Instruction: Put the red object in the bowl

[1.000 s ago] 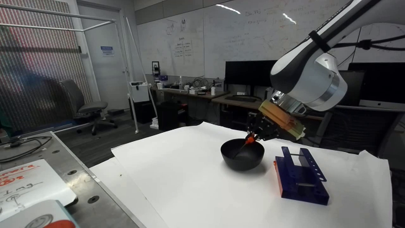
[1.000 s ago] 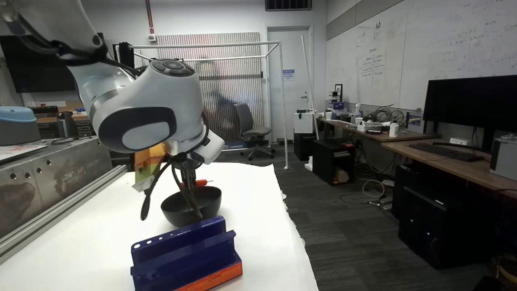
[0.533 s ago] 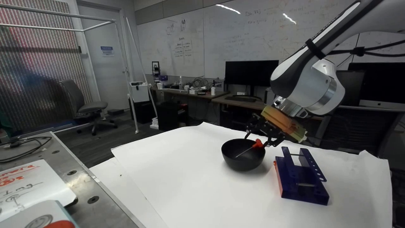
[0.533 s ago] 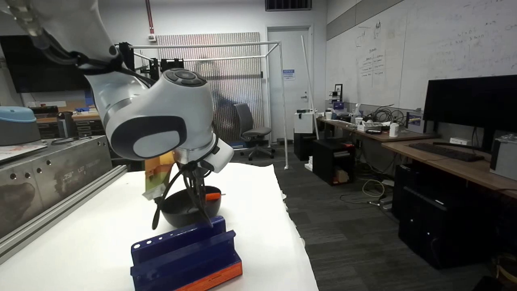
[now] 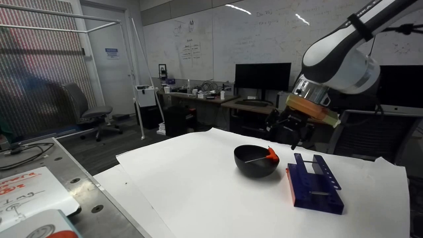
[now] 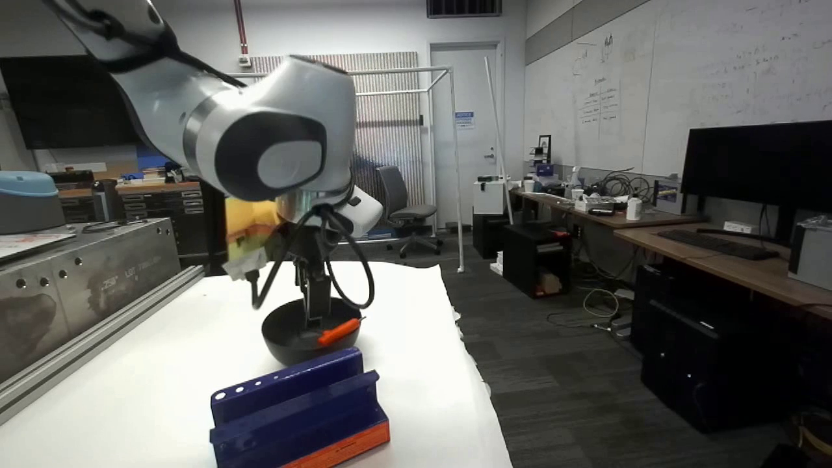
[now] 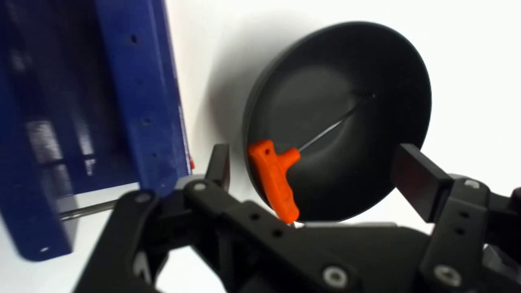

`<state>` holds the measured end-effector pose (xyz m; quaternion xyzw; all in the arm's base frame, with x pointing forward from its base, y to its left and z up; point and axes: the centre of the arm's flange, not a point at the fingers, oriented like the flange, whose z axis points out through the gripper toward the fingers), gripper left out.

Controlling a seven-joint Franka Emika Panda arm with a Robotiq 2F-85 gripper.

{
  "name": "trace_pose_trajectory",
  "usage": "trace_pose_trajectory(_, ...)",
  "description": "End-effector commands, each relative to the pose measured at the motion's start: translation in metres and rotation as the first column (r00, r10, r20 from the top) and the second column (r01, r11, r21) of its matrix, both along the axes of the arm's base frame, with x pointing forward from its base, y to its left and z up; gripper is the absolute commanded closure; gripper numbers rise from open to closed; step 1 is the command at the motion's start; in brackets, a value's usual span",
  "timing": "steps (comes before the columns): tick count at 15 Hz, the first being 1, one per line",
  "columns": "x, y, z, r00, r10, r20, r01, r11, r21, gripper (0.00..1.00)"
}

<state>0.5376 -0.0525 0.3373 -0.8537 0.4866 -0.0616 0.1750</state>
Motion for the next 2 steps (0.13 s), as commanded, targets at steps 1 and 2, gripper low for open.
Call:
trace_pose_trajectory(1,-0.031,0.015,0.085,0.992,0.052,-0.119,-0.053,0.999,-0.008,0.00)
trace_pose_trajectory(2,-0.039,0.020,0.097,0.985,0.068,-0.161,-0.071,0.997,-0.011,0.00)
